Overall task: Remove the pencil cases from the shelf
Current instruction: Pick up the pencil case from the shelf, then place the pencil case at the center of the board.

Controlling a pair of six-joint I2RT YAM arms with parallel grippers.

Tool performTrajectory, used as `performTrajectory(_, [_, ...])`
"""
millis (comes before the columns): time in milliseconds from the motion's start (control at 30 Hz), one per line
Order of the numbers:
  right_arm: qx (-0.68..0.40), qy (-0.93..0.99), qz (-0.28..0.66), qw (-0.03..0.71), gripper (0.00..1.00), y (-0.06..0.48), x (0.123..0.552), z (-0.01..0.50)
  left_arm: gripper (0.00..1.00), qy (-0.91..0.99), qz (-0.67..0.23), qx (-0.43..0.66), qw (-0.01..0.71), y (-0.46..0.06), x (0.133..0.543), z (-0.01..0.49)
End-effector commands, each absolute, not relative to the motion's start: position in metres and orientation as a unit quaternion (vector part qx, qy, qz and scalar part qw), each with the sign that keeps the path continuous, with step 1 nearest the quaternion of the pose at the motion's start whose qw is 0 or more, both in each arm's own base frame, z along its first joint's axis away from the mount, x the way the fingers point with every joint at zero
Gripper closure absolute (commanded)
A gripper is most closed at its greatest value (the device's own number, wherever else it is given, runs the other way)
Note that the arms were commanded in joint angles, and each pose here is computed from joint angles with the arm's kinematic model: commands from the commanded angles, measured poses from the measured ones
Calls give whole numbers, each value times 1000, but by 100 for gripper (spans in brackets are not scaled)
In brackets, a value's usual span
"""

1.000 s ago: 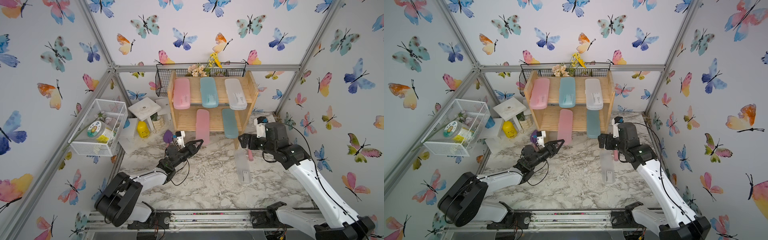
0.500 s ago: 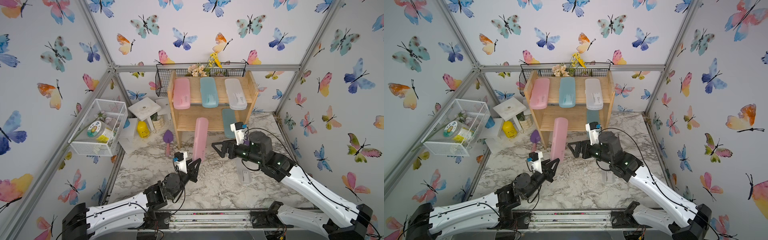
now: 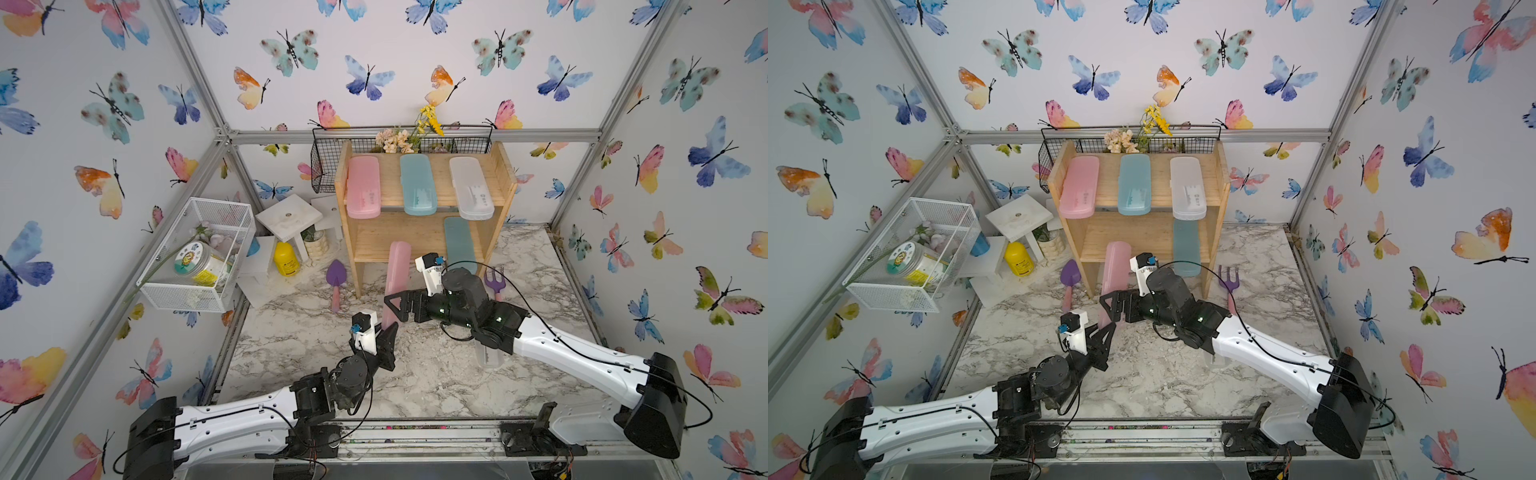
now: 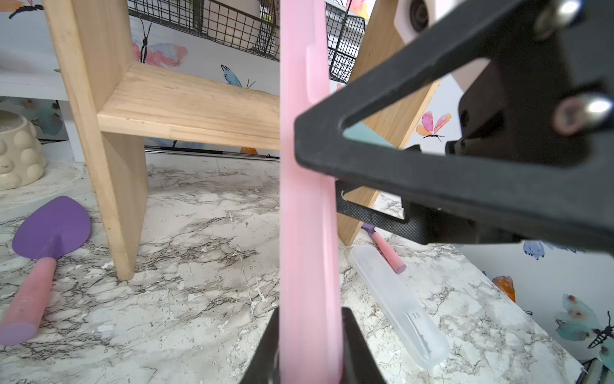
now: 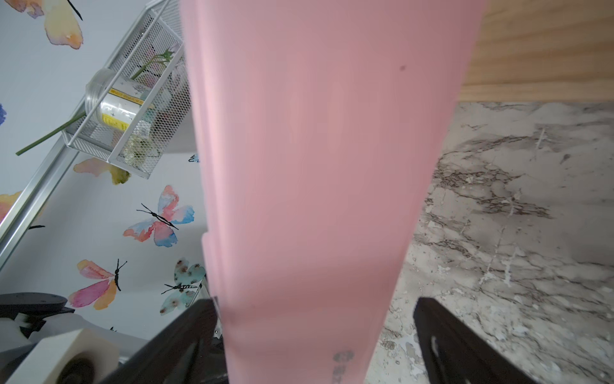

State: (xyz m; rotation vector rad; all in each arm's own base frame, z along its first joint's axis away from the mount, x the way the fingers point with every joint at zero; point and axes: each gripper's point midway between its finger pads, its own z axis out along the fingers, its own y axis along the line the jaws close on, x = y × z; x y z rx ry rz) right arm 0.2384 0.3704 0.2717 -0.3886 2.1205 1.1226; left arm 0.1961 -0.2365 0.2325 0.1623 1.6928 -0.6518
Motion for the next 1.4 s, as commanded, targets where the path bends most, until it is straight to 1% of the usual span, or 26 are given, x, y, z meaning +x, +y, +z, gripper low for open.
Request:
performTrajectory(0, [-141, 793, 452, 384, 1, 377, 248, 297, 90, 719, -299, 45, 625, -227, 195, 245])
performTrajectory(233, [-217, 760, 495, 361, 1, 409, 234, 309, 90, 719, -311, 37, 620, -221, 192, 241])
performTrajectory(567, [-217, 757, 501, 358, 2, 422, 241, 307, 90, 716, -315, 35, 622, -217, 190, 244])
performTrajectory(667, [-210, 758, 497, 365, 9, 419, 243, 311, 90, 717, -315, 32, 621, -215, 190, 243])
performTrajectory(733, [-204, 764, 488, 369, 14, 416, 246, 310, 87, 718, -314, 30, 621, -214, 191, 242])
performTrajectory(800, [-200, 773, 472, 373, 18, 412, 249, 308, 81, 719, -311, 29, 620, -214, 191, 240])
performTrajectory(867, [-194, 782, 457, 376, 21, 407, 252, 304, 71, 721, -309, 28, 620, -213, 192, 238])
performTrajectory(900, [-192, 785, 453, 378, 21, 405, 253, 303, 61, 722, -308, 28, 619, -214, 192, 238])
performTrajectory(933, [-192, 787, 447, 379, 22, 403, 253, 302, 47, 722, -307, 26, 620, -214, 192, 239])
performTrajectory(967, [-192, 790, 442, 380, 22, 401, 253, 302, 35, 723, -303, 25, 620, -213, 193, 237])
performTrajectory(1000, [-191, 793, 435, 382, 22, 398, 254, 300, 27, 725, -301, 23, 620, -212, 193, 237])
performTrajectory(1100, [-190, 811, 395, 387, 22, 382, 255, 294, 11, 726, -291, 15, 623, -209, 195, 239])
performTrajectory(1133, [-191, 824, 371, 384, 22, 372, 254, 287, 7, 726, -288, 13, 624, -207, 196, 241])
performTrajectory(1167, [-191, 836, 346, 381, 22, 361, 253, 278, 5, 725, -286, 10, 626, -205, 196, 243])
performTrajectory(1233, [-193, 858, 302, 369, 22, 340, 249, 260, 3, 725, -279, 1, 630, -199, 197, 247])
performTrajectory(1367, [-183, 902, 225, 319, 22, 293, 231, 209, 1, 719, -273, -16, 639, -187, 198, 257])
